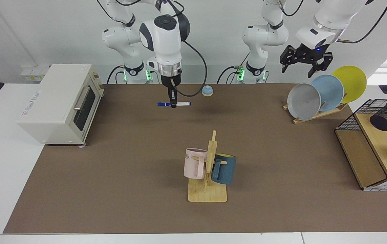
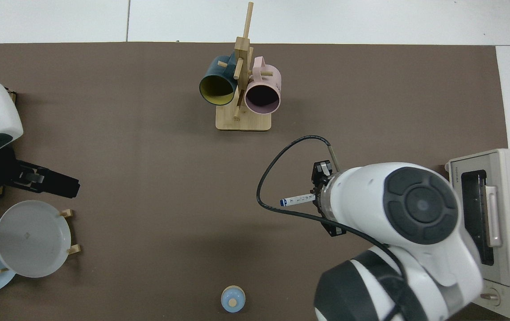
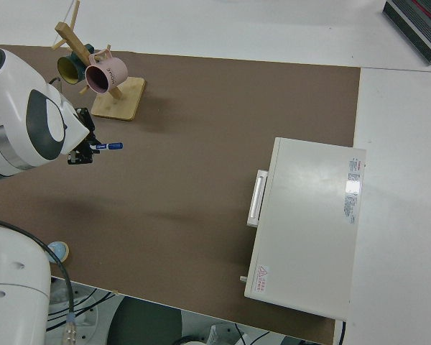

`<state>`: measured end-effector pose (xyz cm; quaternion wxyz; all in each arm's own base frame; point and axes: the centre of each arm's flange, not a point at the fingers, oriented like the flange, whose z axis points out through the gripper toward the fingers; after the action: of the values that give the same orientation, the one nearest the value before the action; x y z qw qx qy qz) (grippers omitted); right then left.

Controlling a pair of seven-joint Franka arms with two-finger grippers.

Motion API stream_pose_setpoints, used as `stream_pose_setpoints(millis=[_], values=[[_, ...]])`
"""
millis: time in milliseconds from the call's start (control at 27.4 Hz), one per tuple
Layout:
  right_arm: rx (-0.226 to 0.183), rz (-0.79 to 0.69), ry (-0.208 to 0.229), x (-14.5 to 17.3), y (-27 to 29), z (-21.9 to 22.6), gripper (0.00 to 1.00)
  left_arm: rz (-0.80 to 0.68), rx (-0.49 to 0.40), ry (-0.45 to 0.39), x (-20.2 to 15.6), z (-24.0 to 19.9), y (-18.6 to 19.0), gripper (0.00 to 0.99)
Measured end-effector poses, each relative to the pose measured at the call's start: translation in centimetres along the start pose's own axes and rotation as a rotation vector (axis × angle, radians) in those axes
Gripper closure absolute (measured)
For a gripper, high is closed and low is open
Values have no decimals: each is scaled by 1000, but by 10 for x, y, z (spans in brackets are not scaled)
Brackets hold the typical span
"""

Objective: Put markers into pen holder
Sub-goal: 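Carry the marker to the middle while the left gripper reaches toward it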

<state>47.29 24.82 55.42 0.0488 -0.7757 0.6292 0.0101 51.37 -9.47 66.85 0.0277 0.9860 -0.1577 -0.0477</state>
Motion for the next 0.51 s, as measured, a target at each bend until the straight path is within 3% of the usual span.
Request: stream_pose_setpoints(millis=[219,438,512], values=[[18,-20,-47,-11,3,-42,802,93,-9,8,5,1,34,4],[15,-36,-56,-21,3,-42,802,284,-25,34,9,1,73,31],[9,-29,-78,-23,2,-41,802,355,-35,52,11,0,88,40]])
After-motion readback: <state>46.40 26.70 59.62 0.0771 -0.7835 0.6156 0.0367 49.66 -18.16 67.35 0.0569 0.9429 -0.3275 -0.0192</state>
